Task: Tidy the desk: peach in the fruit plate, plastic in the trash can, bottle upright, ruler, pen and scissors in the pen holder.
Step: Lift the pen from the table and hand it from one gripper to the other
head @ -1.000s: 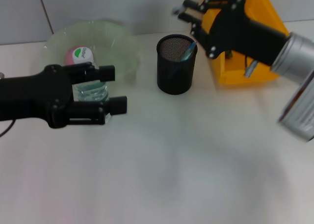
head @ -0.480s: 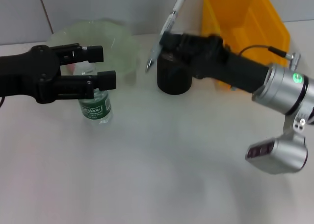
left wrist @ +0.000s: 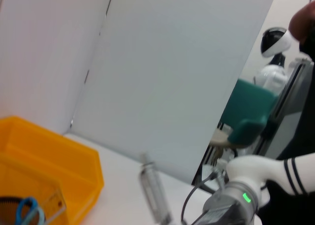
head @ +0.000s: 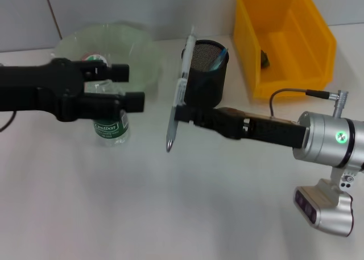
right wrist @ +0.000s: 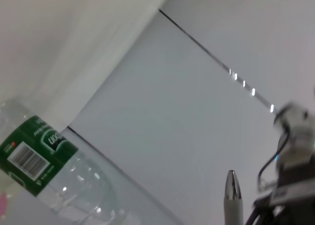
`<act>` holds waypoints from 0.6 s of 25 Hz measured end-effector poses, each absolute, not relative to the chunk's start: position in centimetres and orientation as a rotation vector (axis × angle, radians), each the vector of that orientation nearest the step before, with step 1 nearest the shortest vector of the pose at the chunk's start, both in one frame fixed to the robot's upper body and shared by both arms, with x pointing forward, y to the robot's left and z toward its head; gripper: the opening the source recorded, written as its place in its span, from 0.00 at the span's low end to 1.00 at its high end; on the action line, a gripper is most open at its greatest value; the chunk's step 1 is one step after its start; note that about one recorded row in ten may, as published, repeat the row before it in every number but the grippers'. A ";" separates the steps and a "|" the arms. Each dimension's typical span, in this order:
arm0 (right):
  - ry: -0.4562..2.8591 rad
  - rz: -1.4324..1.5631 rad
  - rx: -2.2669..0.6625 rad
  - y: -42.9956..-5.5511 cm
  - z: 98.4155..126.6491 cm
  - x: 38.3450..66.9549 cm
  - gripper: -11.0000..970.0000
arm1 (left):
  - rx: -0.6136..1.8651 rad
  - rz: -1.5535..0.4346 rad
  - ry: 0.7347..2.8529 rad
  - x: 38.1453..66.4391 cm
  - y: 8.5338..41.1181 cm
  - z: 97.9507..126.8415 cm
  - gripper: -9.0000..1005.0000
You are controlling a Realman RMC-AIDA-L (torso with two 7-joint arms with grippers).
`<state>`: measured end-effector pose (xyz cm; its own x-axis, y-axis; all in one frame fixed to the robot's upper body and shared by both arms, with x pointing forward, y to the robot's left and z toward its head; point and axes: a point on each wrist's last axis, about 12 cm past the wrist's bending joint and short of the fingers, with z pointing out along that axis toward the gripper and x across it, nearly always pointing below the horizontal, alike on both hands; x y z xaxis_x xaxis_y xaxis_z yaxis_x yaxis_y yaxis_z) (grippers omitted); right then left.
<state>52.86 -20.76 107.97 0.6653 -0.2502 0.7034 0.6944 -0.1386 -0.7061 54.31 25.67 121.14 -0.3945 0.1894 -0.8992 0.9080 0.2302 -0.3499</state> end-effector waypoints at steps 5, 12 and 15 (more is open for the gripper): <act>-0.578 -0.942 -1.458 -20.8 108.7 52.6 0.15 | 1.040 -1.218 1.833 54.9 24.3 120.9 0.76; -0.709 -0.984 -1.426 -20.3 109.2 52.8 0.15 | 1.035 -1.233 1.850 55.3 23.4 121.0 0.76; -0.742 -0.973 -1.423 -20.2 109.3 52.8 0.15 | 1.037 -1.235 1.845 55.4 23.1 121.1 0.76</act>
<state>52.83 -20.18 109.34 0.4469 -0.1038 0.8885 0.8845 -0.0975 -0.4563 55.42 23.13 121.12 -0.4536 0.2430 -0.8574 0.8853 0.2335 -0.4022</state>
